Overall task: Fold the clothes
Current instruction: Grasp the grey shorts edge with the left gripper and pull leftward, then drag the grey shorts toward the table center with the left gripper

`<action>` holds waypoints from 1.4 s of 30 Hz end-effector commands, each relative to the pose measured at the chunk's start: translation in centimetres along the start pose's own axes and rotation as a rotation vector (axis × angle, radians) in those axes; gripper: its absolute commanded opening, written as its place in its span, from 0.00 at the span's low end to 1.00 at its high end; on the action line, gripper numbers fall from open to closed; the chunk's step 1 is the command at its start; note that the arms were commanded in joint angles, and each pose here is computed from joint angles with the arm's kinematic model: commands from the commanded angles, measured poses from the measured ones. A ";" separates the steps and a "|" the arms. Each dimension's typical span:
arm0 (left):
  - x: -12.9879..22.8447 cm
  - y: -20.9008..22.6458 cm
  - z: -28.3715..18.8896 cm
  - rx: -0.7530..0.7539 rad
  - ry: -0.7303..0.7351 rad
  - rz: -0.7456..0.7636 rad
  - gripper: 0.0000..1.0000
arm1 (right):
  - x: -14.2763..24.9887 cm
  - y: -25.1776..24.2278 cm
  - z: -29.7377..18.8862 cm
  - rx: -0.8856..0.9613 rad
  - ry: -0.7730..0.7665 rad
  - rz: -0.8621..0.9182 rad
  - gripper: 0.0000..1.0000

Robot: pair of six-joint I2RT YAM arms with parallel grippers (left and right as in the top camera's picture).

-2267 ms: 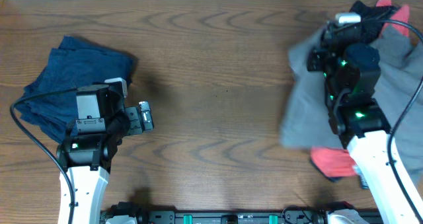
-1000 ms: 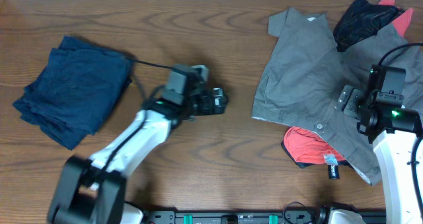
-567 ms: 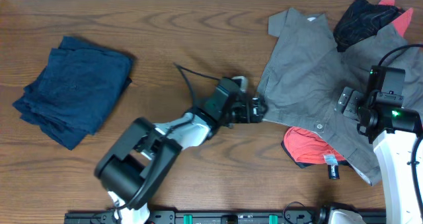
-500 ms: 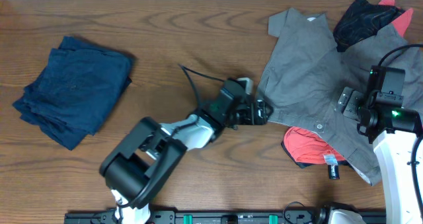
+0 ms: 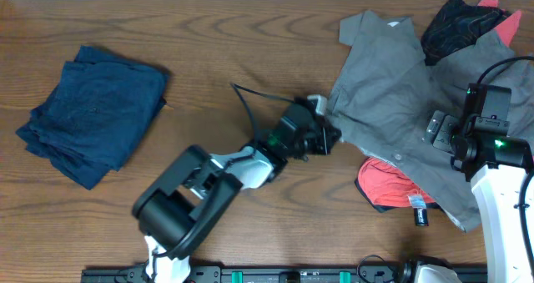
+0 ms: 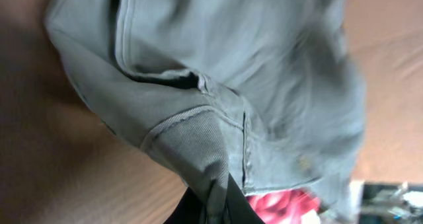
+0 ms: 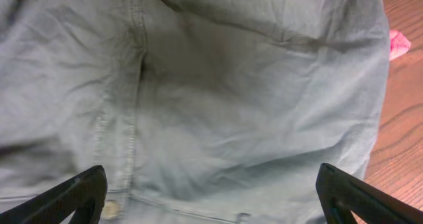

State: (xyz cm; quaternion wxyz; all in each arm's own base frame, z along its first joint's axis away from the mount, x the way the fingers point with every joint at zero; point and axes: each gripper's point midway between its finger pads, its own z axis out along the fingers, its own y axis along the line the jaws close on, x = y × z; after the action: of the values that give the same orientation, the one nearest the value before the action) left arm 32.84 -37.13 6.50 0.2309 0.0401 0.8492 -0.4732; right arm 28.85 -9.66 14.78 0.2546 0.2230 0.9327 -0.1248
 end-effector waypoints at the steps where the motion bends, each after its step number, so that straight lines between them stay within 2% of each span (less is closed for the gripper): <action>1: -8.1 -7.9 -5.1 0.218 -0.159 0.007 0.06 | -0.4 -0.5 -0.4 0.014 -0.015 0.014 0.99; 4: -13.3 -13.3 -11.1 0.334 -0.291 0.104 0.06 | -0.4 -0.5 -0.4 0.013 -0.018 0.015 0.99; 6: -15.7 -14.6 -15.3 0.328 -0.382 0.177 0.06 | -0.4 -0.5 -0.4 0.014 -0.017 0.014 0.99; 7: -16.5 -13.9 -17.1 0.278 -0.408 0.200 0.06 | -0.4 -0.5 -0.4 0.014 -0.017 0.014 0.99; 9: -17.1 -10.9 -18.6 0.143 -0.418 0.184 0.05 | -0.4 -0.5 -0.4 0.013 -0.017 0.014 0.99; 12: -17.4 -3.1 -20.6 -0.150 -0.418 0.081 0.06 | -0.4 -0.3 -0.4 0.005 -0.016 0.014 0.99; 14: -18.0 0.6 -22.1 -0.265 -0.430 0.064 0.06 | -0.3 -0.1 -0.4 -0.006 -0.013 0.014 0.99; 22: -21.4 11.3 -26.8 -0.466 -0.538 -0.060 0.06 | -0.1 0.5 -0.4 -0.044 0.000 0.012 0.99; 23: -21.5 12.1 -27.2 -0.472 -0.540 -0.075 0.16 | 0.0 0.5 -0.4 -0.044 0.003 0.011 0.99; 24: -21.4 12.5 -27.3 -0.464 -0.532 -0.085 0.47 | 0.0 0.5 -0.4 -0.044 0.003 0.011 0.99; 25: -21.1 12.5 -27.0 -0.434 -0.509 -0.094 0.95 | 0.0 0.5 -0.4 -0.044 0.003 0.011 0.99; 26: -20.7 12.2 -26.6 -0.393 -0.477 -0.097 0.98 | 0.0 0.5 -0.4 -0.044 0.003 0.011 0.99; 31: -15.6 8.8 -23.0 -0.177 -0.214 -0.173 0.98 | 0.0 0.6 -0.4 -0.048 0.004 0.011 0.99; 34: -9.1 9.0 -21.0 -0.233 0.007 -0.343 0.98 | 0.2 1.2 -0.4 -0.082 0.013 0.011 0.99; 36: -5.5 9.3 -20.1 -0.295 0.112 -0.401 0.98 | 0.2 1.4 -0.4 -0.093 0.016 0.011 0.99; 42: 2.4 8.2 -16.7 -0.357 0.308 -0.466 0.98 | 0.4 1.4 -0.1 -0.092 0.026 0.009 0.99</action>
State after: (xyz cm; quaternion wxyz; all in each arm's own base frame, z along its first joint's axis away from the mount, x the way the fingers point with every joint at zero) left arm 29.46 -17.73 8.26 0.0326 -0.1166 0.9263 -0.3568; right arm 29.13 -8.20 14.40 0.2515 0.2129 0.9405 -0.0825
